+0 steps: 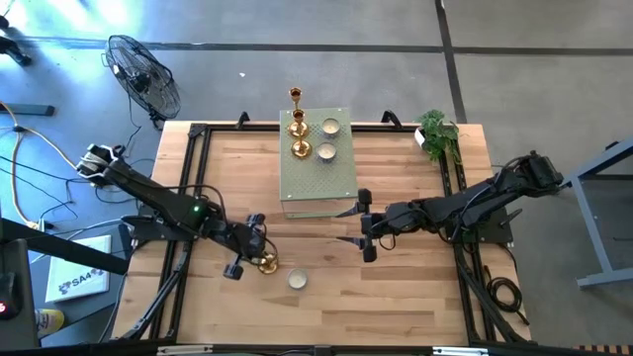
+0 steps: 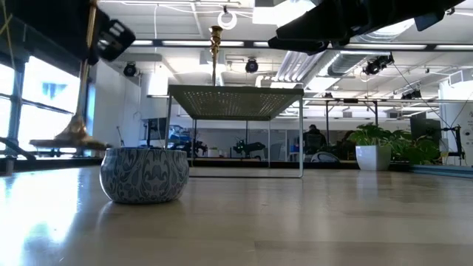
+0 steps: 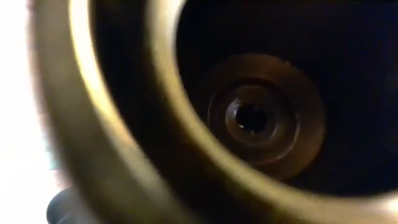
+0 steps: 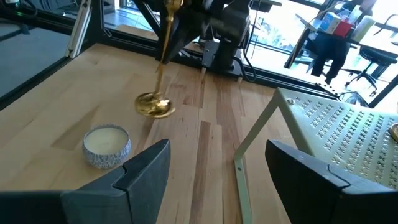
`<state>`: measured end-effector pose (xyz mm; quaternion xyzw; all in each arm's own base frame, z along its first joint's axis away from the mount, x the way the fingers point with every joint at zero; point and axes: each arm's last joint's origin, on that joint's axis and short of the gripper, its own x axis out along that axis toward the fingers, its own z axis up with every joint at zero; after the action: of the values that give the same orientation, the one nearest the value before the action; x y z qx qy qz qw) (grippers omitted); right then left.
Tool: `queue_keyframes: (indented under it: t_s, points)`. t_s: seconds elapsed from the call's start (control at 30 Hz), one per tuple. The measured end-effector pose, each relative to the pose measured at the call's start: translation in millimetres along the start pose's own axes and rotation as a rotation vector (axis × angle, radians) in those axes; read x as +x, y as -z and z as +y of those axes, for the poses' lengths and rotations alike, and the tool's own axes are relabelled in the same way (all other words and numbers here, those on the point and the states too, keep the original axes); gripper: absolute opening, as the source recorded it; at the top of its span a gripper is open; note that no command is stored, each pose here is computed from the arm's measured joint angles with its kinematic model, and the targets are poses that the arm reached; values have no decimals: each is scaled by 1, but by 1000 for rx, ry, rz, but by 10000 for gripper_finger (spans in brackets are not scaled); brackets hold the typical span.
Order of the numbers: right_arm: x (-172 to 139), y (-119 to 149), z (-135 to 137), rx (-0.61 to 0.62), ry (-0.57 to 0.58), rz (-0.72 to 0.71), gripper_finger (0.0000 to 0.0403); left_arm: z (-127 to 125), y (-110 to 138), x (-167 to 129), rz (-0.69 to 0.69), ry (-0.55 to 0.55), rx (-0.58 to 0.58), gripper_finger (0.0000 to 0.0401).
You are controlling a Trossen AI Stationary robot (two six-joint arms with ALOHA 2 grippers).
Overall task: Pick & Place candle stick holders
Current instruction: Put the gold candle holder on the shelf aligned with the other gold candle holders
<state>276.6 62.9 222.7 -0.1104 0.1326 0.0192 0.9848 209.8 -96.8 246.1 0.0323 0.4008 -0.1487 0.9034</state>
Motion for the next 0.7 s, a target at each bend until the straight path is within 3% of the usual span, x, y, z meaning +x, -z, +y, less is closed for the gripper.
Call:
queue_keyframes:
  t_s: [0.47, 0.7]
  points:
    - [0, 0, 0, 1, 0, 0, 259, 3, -66, -82, -20, -270, 330, 7]
    - [0, 0, 0, 4, 0, 0, 259, 30, -91, -123, -49, -382, 401, 7]
